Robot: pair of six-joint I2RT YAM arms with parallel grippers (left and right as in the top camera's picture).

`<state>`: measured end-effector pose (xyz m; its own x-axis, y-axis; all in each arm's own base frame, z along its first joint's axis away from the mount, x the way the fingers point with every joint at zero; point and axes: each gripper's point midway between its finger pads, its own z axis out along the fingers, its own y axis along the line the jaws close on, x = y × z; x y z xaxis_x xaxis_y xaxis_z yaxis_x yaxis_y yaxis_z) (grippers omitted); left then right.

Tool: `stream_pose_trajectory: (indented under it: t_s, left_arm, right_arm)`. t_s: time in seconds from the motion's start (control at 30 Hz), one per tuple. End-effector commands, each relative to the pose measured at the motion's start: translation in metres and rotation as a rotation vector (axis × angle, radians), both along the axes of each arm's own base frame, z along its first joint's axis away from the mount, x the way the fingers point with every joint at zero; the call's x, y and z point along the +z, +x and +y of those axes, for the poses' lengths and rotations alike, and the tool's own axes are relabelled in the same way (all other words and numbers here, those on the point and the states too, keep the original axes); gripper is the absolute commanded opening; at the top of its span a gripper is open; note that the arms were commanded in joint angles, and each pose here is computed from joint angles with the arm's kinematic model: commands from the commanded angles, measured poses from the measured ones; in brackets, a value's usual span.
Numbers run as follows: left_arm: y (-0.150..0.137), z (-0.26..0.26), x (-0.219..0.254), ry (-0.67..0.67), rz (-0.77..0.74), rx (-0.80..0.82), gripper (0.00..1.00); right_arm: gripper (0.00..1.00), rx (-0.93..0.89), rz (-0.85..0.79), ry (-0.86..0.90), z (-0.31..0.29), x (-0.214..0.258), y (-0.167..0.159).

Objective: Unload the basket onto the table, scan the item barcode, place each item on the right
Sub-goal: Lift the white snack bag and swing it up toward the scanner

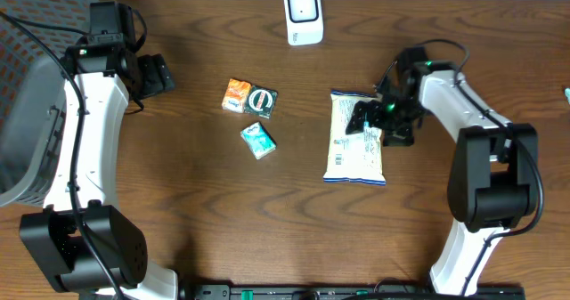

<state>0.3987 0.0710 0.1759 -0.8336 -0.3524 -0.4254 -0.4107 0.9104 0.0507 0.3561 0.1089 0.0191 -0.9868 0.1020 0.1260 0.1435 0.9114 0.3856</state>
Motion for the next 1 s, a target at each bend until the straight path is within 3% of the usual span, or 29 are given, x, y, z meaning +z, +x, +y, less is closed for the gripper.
stream_pose_trajectory:
  t_s: [0.0,0.07,0.13,0.3,0.37,0.63,0.97]
  left_arm:
    - [-0.001,0.000,-0.006,-0.001,0.019,-0.007,0.97]
    - [-0.001,0.000,-0.006,-0.001,0.018,-0.007,0.98]
    - [-0.001,0.000,-0.006,-0.001,0.018,-0.007,0.97]
    - [-0.001,0.000,-0.006,-0.001,0.018,-0.007,0.98]
    - [-0.001,0.000,-0.006,-0.001,0.018,-0.007,0.97]
    - [-0.001,0.000,-0.006,-0.001,0.018,-0.007,0.98]
    - [-0.001,0.000,-0.006,-0.001,0.018,-0.007,0.97]
  right_arm:
    - [0.99,-0.050,0.054,-0.014,0.010,-0.018,-0.015]
    - [0.94,-0.073,0.066,-0.017,0.017,-0.030,-0.022]
    - [0.80,-0.082,0.070,-0.019,0.021,-0.039,-0.028]
    - [0.18,-0.082,0.067,-0.018,0.026,-0.046,-0.033]
    - [0.01,-0.097,0.070,-0.019,0.026,-0.046,-0.032]
    - [0.01,-0.110,0.023,0.159,0.037,-0.018,-0.005]
    - [0.01,-0.035,-0.186,0.414,0.054,0.063,0.047]
